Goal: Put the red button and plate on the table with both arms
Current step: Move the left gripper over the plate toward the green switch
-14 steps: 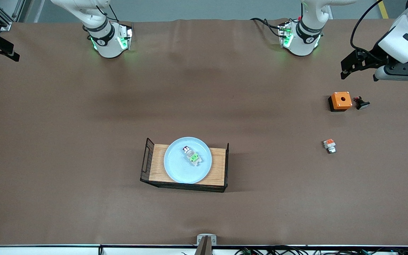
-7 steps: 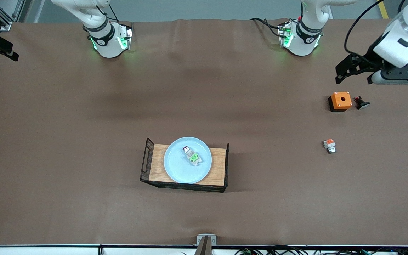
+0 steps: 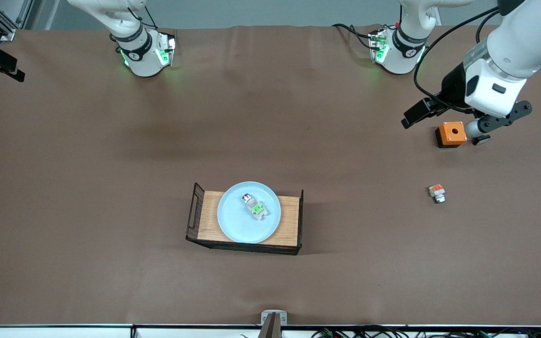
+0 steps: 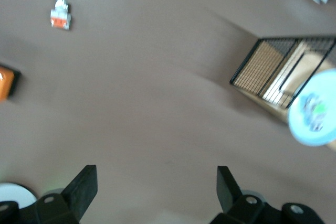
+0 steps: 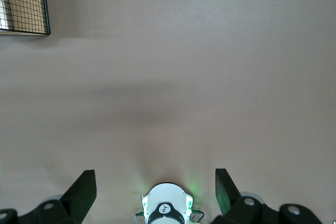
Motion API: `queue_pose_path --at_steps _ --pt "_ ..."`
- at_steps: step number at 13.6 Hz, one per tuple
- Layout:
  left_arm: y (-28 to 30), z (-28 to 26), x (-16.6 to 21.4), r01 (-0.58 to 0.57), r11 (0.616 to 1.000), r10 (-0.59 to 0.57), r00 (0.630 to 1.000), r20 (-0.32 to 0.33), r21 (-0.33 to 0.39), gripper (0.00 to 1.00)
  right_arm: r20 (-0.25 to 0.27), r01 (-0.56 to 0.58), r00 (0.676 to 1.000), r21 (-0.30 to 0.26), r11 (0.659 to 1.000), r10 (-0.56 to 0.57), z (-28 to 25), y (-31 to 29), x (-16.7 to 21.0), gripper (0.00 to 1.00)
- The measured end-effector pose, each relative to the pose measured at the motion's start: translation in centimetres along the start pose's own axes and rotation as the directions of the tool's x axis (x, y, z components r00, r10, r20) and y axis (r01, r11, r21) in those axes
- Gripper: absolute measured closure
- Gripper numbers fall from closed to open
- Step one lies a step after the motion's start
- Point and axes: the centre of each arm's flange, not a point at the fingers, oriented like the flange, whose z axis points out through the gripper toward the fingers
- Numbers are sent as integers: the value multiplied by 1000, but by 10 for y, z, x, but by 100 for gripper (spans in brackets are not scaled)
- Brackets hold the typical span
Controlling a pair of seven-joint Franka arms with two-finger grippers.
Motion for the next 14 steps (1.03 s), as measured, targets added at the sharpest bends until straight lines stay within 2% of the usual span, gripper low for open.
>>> queue_pose_path --at_steps 3,7,11,14 --pt "46 24 -11 221 975 -221 975 36 7 0 6 0 1000 0 1000 0 3 0 3 0" --pt "106 62 -12 415 910 -415 906 81 10 0 15 -3 1000 0 1000 3 7 2 7 0" --pt "156 98 -26 525 850 -518 849 107 -48 0 47 -9 999 -5 1000 10 24 6 24 0" --pt "187 129 -37 545 836 -535 835 126 -67 0 74 -9 997 -9 1000 9 40 7 39 0"
